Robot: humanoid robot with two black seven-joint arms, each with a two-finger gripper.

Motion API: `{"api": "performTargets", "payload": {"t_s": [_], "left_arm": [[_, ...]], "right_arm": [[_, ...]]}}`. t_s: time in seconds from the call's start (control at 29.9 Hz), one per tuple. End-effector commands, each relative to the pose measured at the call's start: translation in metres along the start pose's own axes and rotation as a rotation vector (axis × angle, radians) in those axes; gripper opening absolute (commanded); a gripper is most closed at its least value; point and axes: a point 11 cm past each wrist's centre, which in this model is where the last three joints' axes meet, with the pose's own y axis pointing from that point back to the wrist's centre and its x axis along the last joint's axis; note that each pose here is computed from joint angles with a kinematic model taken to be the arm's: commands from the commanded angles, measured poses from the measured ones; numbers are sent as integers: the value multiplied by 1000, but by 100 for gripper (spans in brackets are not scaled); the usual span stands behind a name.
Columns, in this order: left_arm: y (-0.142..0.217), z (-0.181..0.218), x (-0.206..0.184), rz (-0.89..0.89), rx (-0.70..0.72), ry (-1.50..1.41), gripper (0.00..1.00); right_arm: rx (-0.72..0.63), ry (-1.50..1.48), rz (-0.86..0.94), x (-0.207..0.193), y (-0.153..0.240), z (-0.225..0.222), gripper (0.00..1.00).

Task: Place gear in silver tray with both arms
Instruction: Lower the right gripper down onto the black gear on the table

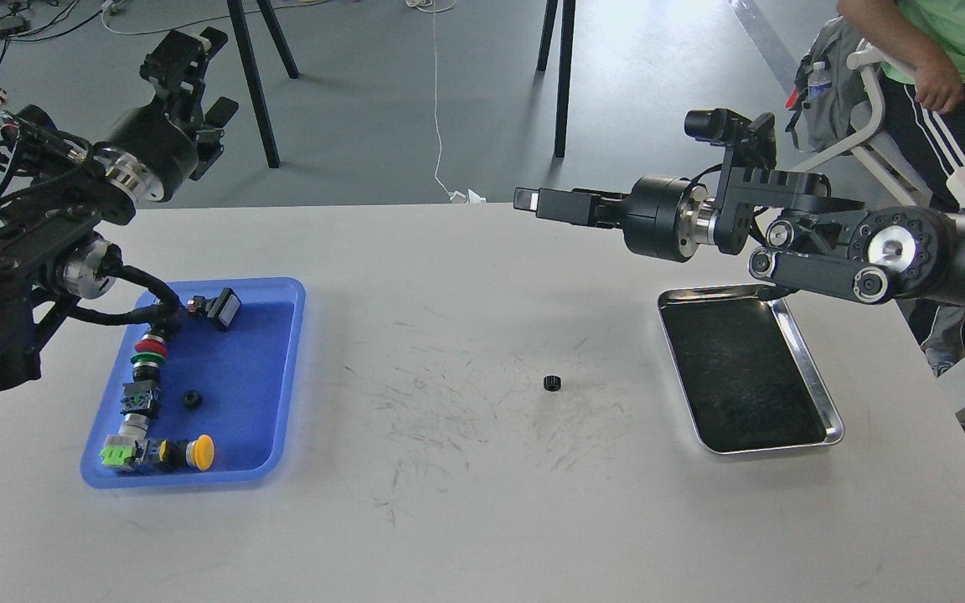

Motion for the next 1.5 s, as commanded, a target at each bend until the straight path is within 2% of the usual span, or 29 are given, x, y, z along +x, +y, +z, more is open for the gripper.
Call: {"api": "performTargets", "payload": {"t_s": [0.0, 0.17, 0.33, 0.43, 0.74, 1.07, 1.3, 1.47], "left_arm": [[4, -4, 4, 2, 1, 49, 98], [4, -2, 6, 11, -34, 211, 98], [4, -3, 13, 48, -27, 281, 98], [4, -5, 8, 13, -4, 300, 98], [1, -13, 2, 25, 11, 315, 98], [2, -13, 5, 32, 11, 313, 98], [3, -13, 7, 33, 12, 312, 98], [4, -13, 8, 37, 14, 309, 99]], "right_arm": [[-25, 131, -69, 1, 5, 2, 99], [-33, 319, -160, 3, 7, 1, 99], [-35, 424, -240, -7, 6, 2, 99], [-31, 473, -282, -11, 4, 0, 98], [14, 711, -523, -57, -14, -4, 97], [3, 799, -603, -73, -29, 1, 95], [62, 803, -638, -99, -45, -14, 95], [48, 813, -646, -98, -46, -11, 95]]}}
